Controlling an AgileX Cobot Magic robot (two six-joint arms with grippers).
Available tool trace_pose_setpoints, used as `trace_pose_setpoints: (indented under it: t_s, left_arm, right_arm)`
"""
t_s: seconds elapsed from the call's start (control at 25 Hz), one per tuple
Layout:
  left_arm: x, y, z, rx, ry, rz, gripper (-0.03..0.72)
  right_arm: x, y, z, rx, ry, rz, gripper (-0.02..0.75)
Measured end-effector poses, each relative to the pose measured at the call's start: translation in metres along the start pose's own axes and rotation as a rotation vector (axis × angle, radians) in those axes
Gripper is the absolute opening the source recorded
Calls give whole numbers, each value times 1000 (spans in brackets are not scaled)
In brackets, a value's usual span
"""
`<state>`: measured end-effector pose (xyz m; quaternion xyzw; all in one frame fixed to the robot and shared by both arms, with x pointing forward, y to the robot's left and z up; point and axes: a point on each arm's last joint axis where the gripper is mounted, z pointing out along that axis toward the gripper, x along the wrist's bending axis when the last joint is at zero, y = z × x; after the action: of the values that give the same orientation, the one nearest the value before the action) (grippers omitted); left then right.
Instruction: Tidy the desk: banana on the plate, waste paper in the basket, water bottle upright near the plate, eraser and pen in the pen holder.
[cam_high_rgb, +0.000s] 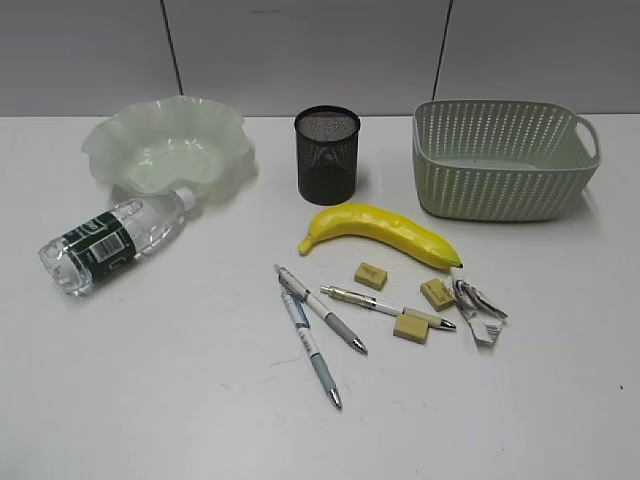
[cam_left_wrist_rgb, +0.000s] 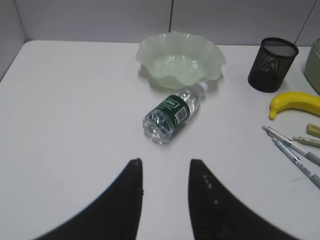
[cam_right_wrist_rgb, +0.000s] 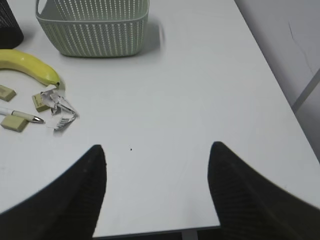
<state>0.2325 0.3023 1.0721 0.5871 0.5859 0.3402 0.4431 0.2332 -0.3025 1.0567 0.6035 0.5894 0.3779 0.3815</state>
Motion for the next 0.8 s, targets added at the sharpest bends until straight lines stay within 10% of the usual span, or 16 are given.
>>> trace_pose_setpoints:
  t_s: [0.44,0.8]
  left_arm:
    - [-18,55,78,58,-116,79,246]
    - [-71,92,201,362,-360,315,310]
  right_arm:
    - [1,9,21,146,0,-3,507]
    - [1,8,17,120,1,-2,507]
